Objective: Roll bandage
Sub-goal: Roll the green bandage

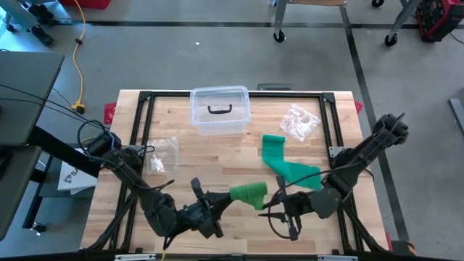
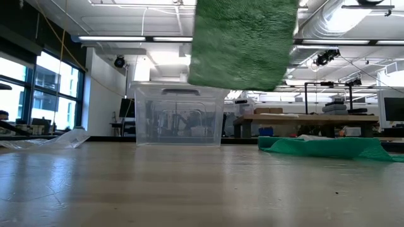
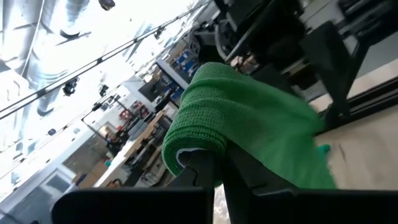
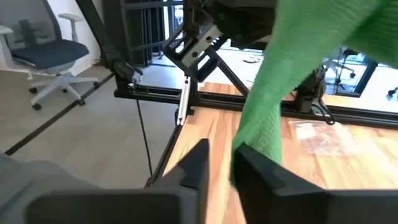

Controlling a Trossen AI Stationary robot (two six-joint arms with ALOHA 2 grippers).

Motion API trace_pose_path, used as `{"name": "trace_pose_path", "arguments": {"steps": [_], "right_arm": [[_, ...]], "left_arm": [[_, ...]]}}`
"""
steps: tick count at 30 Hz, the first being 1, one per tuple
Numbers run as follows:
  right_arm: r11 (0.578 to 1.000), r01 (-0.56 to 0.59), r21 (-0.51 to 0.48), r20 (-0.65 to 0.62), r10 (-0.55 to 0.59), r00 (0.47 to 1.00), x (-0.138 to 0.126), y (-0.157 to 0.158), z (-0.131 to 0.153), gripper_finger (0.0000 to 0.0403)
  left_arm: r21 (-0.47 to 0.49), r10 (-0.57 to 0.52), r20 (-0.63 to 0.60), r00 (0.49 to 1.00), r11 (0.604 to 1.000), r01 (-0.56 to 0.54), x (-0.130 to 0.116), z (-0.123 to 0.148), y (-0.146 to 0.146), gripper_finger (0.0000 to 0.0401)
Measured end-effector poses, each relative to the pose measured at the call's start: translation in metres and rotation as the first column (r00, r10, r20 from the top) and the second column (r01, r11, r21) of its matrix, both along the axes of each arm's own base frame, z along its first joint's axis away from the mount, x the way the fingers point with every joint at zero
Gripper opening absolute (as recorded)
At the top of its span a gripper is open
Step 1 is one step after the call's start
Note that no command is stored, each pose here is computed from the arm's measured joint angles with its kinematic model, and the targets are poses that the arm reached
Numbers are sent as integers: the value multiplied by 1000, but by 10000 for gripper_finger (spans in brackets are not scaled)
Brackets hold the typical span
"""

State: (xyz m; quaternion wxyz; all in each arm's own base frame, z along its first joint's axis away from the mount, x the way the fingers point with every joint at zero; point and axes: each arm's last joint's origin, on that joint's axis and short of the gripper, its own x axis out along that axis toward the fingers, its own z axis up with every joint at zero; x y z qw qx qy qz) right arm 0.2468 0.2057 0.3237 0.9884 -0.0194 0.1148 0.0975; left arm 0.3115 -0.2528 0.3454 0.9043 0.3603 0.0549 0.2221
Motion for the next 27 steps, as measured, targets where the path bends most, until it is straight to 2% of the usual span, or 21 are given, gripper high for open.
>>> {"name": "trace_pose_path", "arguments": {"steps": [6,10,13,19,22,25,27], "right_arm": [[999,28,-30,25,-27,999,-21,-5,16,148],[998,55,-39,49,-53,997,-33,-5,23,166],[998,59,-38,52,-57,997,-31,-1,21,167],[994,108,-31,86,-105,991,-11,9,8,167],[998,58,-26,155,-53,987,-4,12,11,164],[999,-15,-37,228,23,973,-2,16,18,137],[997,-59,-55,270,72,960,-4,18,23,100]], "left_arm": [[-7,-47,18,999,999,47,-1,2,-3,3],[-6,-47,18,999,999,47,-1,2,-3,3],[-7,-46,18,999,999,46,-1,2,-2,3],[-11,-76,27,997,997,77,0,2,-2,3],[-19,-71,30,997,997,71,2,2,0,3],[-19,-63,24,998,998,64,3,1,1,3],[-12,-52,10,999,999,52,4,-1,2,4]]}}
